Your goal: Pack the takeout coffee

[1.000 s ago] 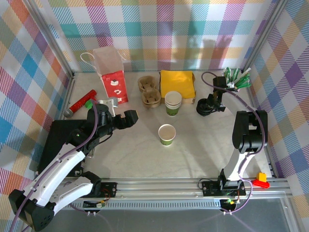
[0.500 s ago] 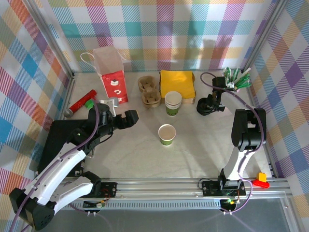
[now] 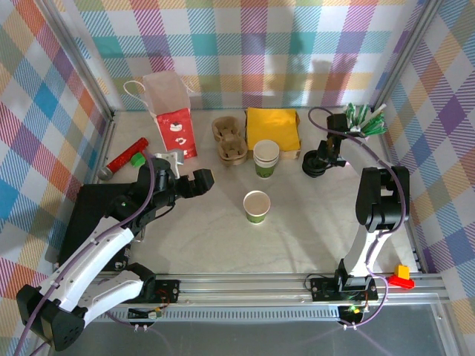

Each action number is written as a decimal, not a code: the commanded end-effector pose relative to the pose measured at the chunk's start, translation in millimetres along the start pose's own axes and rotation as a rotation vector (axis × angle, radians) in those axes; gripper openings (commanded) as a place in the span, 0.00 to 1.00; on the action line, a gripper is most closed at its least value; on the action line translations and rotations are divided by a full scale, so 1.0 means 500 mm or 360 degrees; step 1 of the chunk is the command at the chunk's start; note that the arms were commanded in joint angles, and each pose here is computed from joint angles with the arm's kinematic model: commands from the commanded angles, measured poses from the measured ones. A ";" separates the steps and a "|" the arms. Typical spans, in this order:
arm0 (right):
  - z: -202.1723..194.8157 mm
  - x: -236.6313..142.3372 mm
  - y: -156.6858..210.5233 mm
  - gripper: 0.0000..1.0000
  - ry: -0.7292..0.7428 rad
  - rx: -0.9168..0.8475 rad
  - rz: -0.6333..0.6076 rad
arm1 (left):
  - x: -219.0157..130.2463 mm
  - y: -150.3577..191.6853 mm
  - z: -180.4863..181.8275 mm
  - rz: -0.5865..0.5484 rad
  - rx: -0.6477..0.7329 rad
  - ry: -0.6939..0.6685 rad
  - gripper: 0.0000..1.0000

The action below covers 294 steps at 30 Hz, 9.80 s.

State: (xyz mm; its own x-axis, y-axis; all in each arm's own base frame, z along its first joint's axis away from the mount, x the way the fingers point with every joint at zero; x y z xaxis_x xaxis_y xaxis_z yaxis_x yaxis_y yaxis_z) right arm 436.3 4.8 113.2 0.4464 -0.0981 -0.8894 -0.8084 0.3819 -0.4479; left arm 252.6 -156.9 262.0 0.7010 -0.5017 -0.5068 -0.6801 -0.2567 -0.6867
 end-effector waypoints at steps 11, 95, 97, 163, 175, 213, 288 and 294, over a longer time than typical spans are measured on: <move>0.001 0.015 0.000 0.26 0.0042 -0.0035 0.0018 | -0.004 -0.004 -0.014 -0.0015 0.0042 0.0041 0.98; 0.139 -0.453 0.276 0.16 -0.0738 -0.0468 -0.0103 | 0.247 0.060 -0.390 0.0572 -0.0289 0.0891 0.24; 0.147 -0.470 0.281 0.22 -0.0831 -0.0523 -0.0135 | 0.243 0.060 -0.387 0.0565 -0.0315 0.0901 0.22; 0.339 -0.568 0.416 0.41 -0.0990 -0.2540 -0.1763 | 0.044 0.012 -0.179 0.0247 -0.0915 0.0484 0.16; 0.343 -0.581 0.402 0.12 -0.0975 -0.2511 -0.1692 | 0.033 0.006 -0.179 0.0232 -0.0875 0.0471 0.16; 0.281 -0.629 0.366 0.00 -0.1995 -0.1072 -0.0059 | -0.137 -0.061 -0.202 -0.0212 -0.0071 0.0664 0.73; 0.204 -0.302 0.443 0.30 -0.1725 -0.0251 0.0648 | 0.156 0.100 -0.140 0.0463 -0.0310 0.0351 0.76; 0.210 -0.302 0.435 0.32 -0.1724 -0.0257 0.0645 | 0.159 0.100 -0.141 0.0470 -0.0311 0.0355 0.75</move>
State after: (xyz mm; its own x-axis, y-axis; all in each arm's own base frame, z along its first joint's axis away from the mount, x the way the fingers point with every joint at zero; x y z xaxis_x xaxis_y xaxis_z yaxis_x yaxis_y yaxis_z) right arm 227.0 198.3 151.9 0.1671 0.8687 -0.4664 -0.9775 0.0842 -0.1933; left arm 256.0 -265.7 222.6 0.4115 -0.7342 -0.5400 -0.8918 -0.2021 -0.4048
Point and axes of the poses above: each hand's point on the last joint's axis, 136 mm out from that joint toward the fingers, its own x axis out along the fingers, its own z axis along the line the jaws close on, y = z × x, the point moved 3 cm from there along -x, back along the fingers, and after that the axes turned 2 degrees about x, right-handed, at the moved point
